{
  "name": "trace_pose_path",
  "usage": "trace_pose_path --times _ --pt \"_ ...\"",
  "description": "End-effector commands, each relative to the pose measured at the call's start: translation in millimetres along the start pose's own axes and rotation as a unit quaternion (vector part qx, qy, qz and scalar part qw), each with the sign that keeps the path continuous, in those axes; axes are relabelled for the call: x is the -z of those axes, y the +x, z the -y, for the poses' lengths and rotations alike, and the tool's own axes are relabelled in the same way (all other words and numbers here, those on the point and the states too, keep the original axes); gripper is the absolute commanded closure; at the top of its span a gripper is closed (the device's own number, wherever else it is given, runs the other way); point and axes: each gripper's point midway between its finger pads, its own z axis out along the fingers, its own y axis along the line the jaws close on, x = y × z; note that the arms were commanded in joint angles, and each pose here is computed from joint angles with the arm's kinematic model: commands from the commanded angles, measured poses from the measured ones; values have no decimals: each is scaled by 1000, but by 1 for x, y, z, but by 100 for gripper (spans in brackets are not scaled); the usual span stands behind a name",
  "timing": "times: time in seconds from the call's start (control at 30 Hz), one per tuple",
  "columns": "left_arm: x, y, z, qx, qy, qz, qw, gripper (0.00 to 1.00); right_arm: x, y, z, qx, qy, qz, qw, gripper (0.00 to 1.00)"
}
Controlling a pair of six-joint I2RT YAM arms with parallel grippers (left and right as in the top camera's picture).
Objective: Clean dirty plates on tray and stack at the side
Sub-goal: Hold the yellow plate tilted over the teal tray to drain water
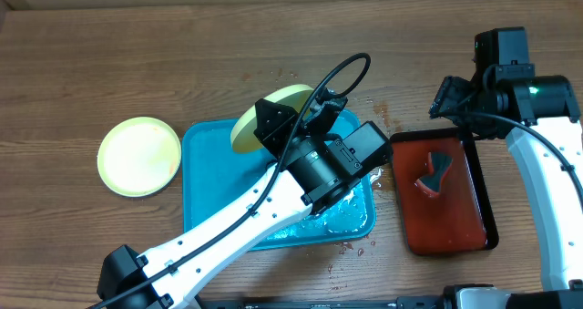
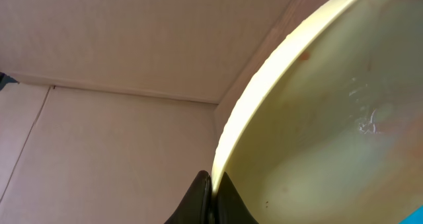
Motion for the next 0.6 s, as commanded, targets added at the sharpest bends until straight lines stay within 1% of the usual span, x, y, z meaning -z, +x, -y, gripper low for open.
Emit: trace_pose_path --times 0.0,0.57 --pt "6 -2 -22 23 -20 11 999 96 12 -8 -2 2 -8 21 1000 32" --pt "6 -2 -22 21 -20 10 1000 95 12 -9 -1 2 -5 22 1000 31"
